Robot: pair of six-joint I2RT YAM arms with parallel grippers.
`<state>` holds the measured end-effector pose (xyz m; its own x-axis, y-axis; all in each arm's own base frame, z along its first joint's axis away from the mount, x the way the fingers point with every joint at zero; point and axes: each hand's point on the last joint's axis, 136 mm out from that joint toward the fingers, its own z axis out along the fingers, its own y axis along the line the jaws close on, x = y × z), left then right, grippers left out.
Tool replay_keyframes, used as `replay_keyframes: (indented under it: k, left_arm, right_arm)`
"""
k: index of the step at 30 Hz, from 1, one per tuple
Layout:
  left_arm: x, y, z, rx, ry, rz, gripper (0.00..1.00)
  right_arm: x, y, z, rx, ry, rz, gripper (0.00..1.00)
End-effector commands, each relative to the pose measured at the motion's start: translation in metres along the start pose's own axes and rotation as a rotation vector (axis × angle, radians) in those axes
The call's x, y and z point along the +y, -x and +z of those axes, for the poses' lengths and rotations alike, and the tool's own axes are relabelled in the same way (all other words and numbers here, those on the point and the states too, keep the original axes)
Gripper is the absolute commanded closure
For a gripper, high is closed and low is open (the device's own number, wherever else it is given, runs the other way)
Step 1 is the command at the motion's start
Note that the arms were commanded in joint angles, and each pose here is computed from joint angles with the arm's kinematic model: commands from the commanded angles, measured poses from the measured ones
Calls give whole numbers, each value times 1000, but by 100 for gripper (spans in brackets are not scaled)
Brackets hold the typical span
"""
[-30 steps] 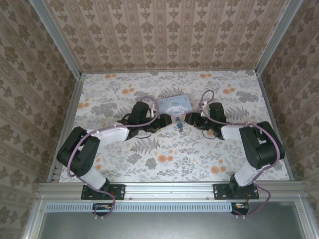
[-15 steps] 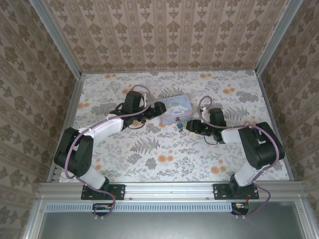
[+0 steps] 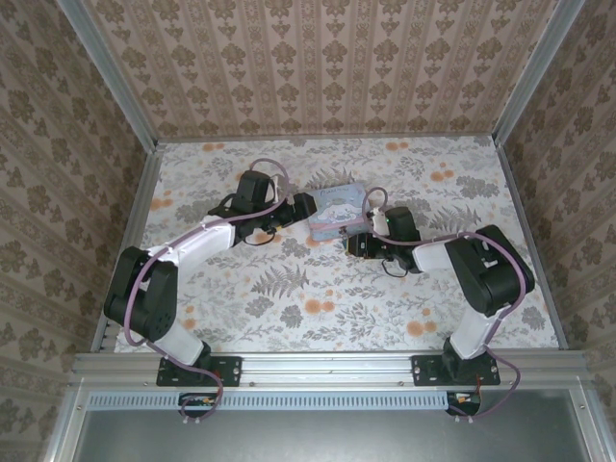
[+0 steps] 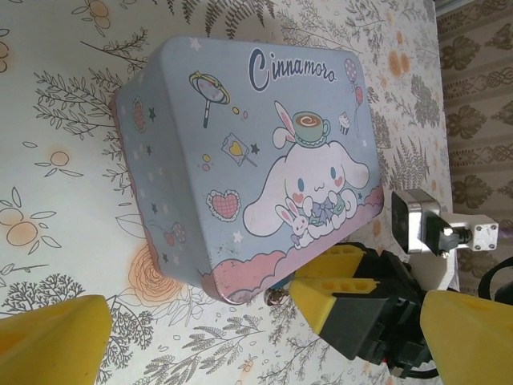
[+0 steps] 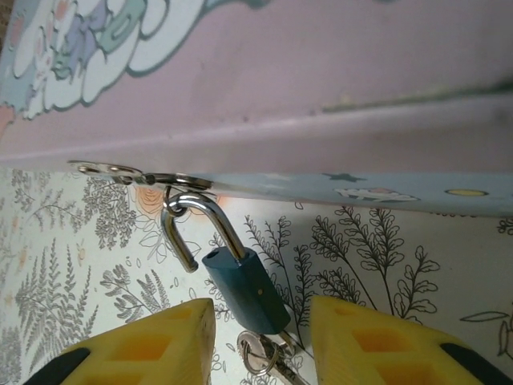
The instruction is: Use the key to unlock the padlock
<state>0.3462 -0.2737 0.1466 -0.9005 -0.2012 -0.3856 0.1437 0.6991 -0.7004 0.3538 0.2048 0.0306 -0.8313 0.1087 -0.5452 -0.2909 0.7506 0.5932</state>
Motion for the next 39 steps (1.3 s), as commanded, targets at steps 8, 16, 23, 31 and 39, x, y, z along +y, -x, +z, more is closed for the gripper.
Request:
replay_keyframes:
  k: [8,16,23,31,39]
  left_arm:
    - [-4,8,-1,-10,-17,17,0]
    - [-2,9,1,-9,-14,19,0]
    - [4,11,5,-2,28,46,0]
    - [0,12,21,33,226,236,0]
    - [0,3,48,82,416,386,0]
  right_arm:
    - [-6,-3,14,24,-21,-17,65]
    - [-3,-2,14,22,-12,-11,85]
    - [-5,-3,5,14,-52,25,100]
    - [-17,-9,-5,8,-130,115,100]
    - [-26,-14,-9,-7,-174,190,100]
